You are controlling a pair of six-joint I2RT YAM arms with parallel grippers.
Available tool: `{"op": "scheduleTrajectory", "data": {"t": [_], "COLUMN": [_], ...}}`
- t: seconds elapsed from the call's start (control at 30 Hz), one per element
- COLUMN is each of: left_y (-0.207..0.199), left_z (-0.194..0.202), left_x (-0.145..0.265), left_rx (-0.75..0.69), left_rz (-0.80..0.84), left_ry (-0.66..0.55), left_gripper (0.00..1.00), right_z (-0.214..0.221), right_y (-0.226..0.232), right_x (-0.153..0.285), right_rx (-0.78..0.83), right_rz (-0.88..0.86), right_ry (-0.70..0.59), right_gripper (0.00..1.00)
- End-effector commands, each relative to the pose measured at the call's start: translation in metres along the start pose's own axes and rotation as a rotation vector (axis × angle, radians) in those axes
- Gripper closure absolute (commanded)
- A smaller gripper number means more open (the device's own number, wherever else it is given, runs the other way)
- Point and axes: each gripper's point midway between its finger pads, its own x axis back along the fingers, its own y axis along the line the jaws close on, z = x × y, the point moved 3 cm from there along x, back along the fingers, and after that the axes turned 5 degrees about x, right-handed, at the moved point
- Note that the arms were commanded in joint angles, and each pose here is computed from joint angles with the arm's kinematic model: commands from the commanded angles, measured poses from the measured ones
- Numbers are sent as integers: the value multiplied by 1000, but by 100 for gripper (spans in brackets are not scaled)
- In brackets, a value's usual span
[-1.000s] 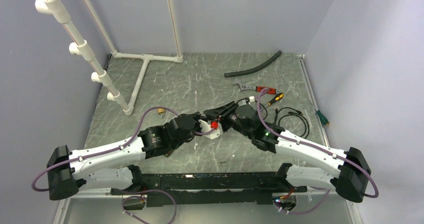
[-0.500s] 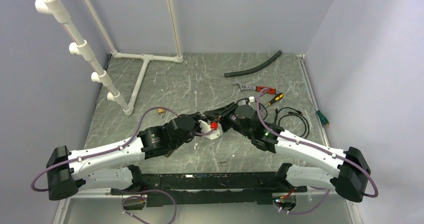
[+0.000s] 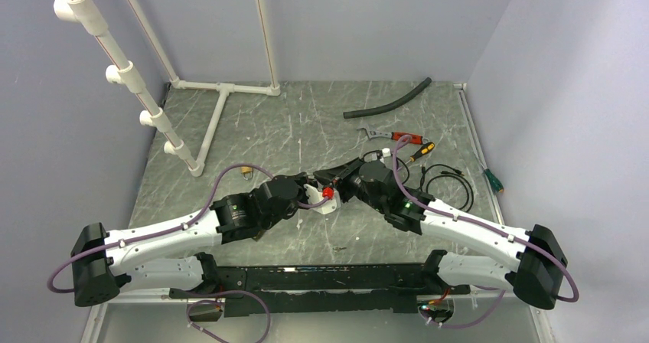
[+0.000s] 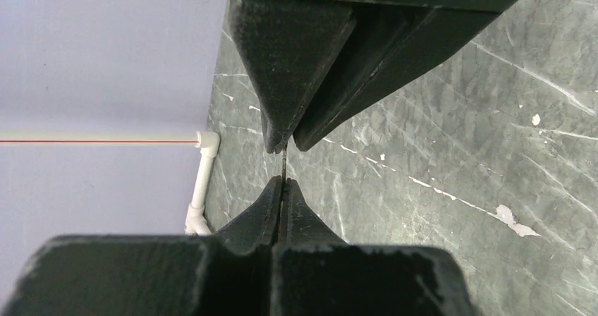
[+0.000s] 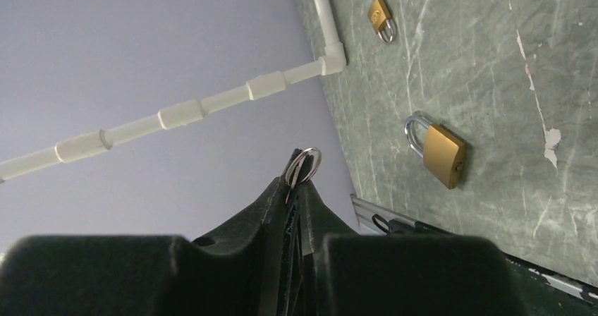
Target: Unlock with the key
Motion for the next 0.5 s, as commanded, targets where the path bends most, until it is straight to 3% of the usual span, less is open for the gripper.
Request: {"op": "scheduleTrajectory", "data": {"t": [0.0, 0.17, 0.47], "left_y": [14, 13, 14], "left_z": [-16, -15, -17], "left_x": [7, 6, 8], "left_rx": [19, 10, 15], "left_rz": [-42, -41, -43], "left_ry": [-66, -64, -74], "left_gripper": [100, 100, 100], "right_z": [-3, -6, -6], "right_y": [2, 3, 0], "right_x": [-3, -4, -6], "right_rx": [29, 32, 35], "right_rz": [3, 3, 12], "right_ry": [-26, -40, -41], "right_gripper": [83, 75, 79]}}
